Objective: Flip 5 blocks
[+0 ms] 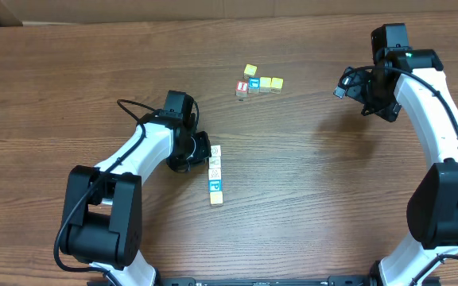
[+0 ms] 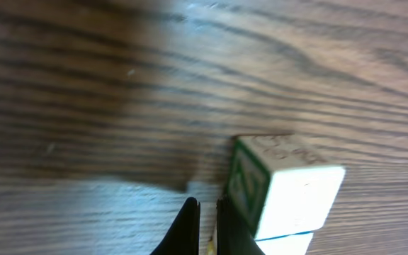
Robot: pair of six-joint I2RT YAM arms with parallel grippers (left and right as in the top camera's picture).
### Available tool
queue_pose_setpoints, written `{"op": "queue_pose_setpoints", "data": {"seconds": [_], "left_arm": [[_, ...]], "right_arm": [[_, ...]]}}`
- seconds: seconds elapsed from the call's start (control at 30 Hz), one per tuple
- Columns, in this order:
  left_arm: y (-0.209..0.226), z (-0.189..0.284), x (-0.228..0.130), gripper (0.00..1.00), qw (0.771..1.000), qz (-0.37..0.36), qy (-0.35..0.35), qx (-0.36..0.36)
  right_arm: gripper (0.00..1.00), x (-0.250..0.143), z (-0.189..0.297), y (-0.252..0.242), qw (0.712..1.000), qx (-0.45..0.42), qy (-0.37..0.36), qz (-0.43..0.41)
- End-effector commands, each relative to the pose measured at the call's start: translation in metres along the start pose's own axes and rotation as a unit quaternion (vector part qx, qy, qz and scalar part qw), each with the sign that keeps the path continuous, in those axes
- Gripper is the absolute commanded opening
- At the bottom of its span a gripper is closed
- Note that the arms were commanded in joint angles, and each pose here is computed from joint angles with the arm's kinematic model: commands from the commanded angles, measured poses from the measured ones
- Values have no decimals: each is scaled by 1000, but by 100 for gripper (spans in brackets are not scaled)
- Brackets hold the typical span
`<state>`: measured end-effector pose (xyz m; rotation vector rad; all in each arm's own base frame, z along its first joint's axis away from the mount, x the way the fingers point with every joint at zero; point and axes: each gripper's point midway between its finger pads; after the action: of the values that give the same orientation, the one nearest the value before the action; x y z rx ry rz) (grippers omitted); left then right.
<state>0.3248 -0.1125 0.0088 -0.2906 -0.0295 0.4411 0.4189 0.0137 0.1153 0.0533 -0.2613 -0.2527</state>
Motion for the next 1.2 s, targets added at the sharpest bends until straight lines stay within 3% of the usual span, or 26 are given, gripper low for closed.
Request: {"op": "queue_pose_setpoints", "data": {"seconds": [0.0,0.13,0.27,0.37,0.7,1.07,1.17], "left_arm": [[1,13,18,4,999,2,-33,39],[-16,66,51,4,994,-10,-86,71],[-53,118,76,4,990,-31,-133,41],[-69,132,84,4,987,-38,-156,20],[-86,68,69,4,993,-55,-97,35],[-79,30,59,4,996,-51,-50,57],[-76,13,54,4,995,-65,-32,70]], "right_arm": [[100,-1,-3,-3,1000,-8,2,1],[100,-1,-3,-3,1000,-8,2,1],[100,-1,-3,-3,1000,-8,2,1],[100,-1,-3,-3,1000,-8,2,1],[100,-1,-3,-3,1000,-8,2,1],[100,1,-3,-2,1000,-7,-2,1],[100,2,-3,12,999,34,-1,0]]}}
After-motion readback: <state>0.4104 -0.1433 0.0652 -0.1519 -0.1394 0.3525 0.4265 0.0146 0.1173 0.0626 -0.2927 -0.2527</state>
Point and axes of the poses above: each gripper's point midway between its finger pads, its own z axis back along the fingers, its own y axis along the line the jaws close on, x = y × z, and after that the axes turned 13 degrees about z, right-handed
